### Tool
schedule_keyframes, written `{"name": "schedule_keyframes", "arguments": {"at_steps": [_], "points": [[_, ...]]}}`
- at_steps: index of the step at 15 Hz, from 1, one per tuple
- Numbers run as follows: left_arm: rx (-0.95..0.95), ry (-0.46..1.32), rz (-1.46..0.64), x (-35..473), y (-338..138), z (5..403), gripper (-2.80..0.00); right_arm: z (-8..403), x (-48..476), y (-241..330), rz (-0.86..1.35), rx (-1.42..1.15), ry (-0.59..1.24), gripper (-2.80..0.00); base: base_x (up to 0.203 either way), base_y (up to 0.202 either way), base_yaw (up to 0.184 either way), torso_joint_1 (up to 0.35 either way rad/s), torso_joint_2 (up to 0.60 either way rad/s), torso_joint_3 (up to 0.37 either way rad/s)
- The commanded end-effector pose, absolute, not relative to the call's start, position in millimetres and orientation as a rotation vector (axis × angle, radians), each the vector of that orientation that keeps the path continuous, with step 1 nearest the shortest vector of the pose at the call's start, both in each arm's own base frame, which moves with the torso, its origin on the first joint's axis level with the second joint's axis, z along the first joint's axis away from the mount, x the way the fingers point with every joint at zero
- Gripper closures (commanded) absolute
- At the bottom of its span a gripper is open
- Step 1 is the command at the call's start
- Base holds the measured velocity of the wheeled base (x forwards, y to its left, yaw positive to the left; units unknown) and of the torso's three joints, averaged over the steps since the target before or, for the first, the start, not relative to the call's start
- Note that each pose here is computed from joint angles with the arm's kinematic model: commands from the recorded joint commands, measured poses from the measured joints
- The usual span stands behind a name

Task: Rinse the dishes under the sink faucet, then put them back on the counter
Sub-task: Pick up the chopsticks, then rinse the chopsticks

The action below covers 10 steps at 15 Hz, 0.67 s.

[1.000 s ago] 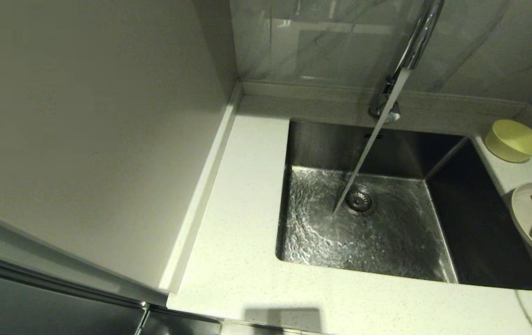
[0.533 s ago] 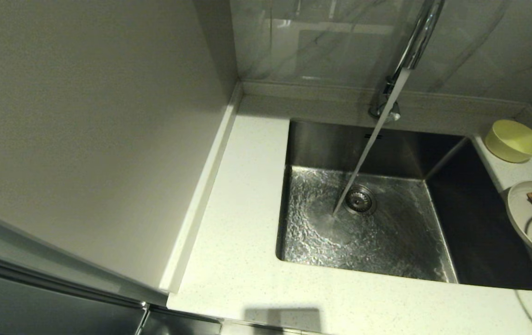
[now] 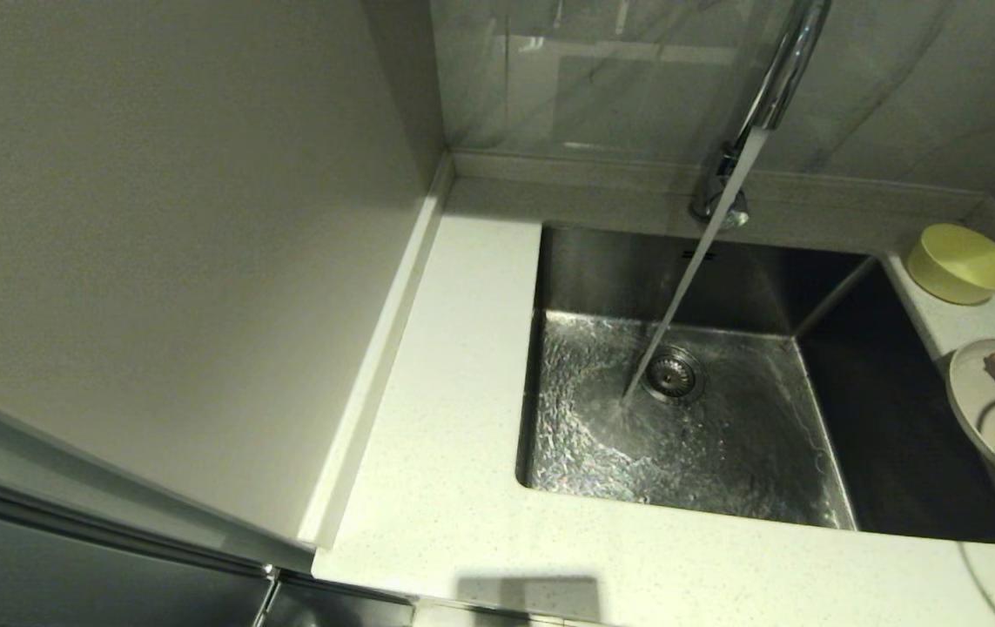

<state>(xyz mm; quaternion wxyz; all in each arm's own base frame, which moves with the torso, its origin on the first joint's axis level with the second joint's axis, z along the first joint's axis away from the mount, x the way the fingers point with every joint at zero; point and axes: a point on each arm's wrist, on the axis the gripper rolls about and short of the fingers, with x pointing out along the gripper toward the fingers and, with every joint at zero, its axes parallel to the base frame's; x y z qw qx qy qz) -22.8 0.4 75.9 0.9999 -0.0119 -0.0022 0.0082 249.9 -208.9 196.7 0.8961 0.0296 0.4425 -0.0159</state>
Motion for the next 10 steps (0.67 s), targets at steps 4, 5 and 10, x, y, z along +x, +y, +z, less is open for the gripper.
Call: {"name": "schedule_keyframes", "arguments": {"at_steps": [4, 5, 10], "points": [[-0.025, -0.006, 0.017, -22.9, 0.4, 75.9, 0.0, 256.0, 246.0, -184.8, -0.025, 0.047, 0.707, 0.0, 0.0, 0.0, 0.0, 0.0, 0.0, 0.0], [-0.025, -0.006, 0.017, -22.9, 0.4, 75.9, 0.0, 264.8, 247.8, -175.0, 0.031, 0.05, 0.651, 0.0, 0.0, 0.0, 0.0, 0.0, 0.0, 0.0], [-0.025, -0.006, 0.017, -22.9, 0.4, 75.9, 0.0, 259.5, 276.1, -75.5, 0.532, 0.014, 0.557, 0.0, 0.0, 0.0, 0.0, 0.0, 0.0, 0.0]]}}
